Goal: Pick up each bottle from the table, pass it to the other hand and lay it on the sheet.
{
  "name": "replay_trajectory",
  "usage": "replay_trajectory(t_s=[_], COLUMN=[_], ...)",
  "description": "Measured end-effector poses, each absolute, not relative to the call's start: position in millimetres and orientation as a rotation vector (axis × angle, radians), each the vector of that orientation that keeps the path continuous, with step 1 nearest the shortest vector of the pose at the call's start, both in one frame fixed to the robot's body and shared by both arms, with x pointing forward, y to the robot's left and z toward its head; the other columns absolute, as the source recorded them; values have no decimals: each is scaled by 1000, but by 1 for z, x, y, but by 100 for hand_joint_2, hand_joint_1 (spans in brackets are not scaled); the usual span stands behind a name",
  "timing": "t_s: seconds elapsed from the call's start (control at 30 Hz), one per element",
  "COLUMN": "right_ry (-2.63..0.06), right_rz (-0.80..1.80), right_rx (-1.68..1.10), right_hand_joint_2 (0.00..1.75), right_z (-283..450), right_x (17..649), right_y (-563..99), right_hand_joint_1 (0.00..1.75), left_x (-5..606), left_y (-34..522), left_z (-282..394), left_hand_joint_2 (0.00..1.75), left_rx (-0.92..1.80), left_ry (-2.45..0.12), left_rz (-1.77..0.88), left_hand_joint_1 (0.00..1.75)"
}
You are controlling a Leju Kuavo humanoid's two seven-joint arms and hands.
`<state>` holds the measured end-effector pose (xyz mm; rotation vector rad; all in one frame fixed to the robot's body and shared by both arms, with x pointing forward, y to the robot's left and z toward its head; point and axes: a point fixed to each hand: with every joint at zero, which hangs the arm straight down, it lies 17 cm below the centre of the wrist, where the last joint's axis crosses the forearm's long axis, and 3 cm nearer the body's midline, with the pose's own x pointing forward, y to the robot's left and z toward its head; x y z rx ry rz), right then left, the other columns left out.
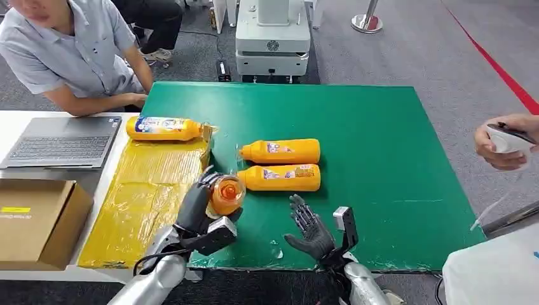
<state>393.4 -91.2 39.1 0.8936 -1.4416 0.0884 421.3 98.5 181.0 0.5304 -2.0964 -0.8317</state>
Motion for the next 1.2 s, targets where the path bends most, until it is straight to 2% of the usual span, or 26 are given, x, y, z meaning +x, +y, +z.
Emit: replay_trajectory(t_s=[0.13,0.33,0.53,0.7,1.03,1.2], right_ry=[-1439,-1432,-1415,-1398,-1416,-1450], right_rz=[85,78,70,80,124,153], right_rx=[898,888,882,894,901,892], right_hand_joint_2=[175,175,175,175,175,175], right_z=[39,33,27,27,36,44], right_x=[392,388,386,384,389,392], right_y=[-89,-94,-95,-89,-74,-71], right_hand_joint_1=[0,0,0,0,0,0], left_x=[432,443,463,483,502,500], left_y=[113,120,122,121,150,157], left_z=[189,156,118,64,3,-5], left_hand_joint_2=[175,175,175,175,175,175], left_rx=[905,1140,1159,1078,970,966], left_ry=[-2062,-1861,-1663,-1402,-1102,-1068], left_rz=[-1074,-1305,-1499,-1691,-1720,-1712], left_hand_joint_1=[175,175,175,175,175,173])
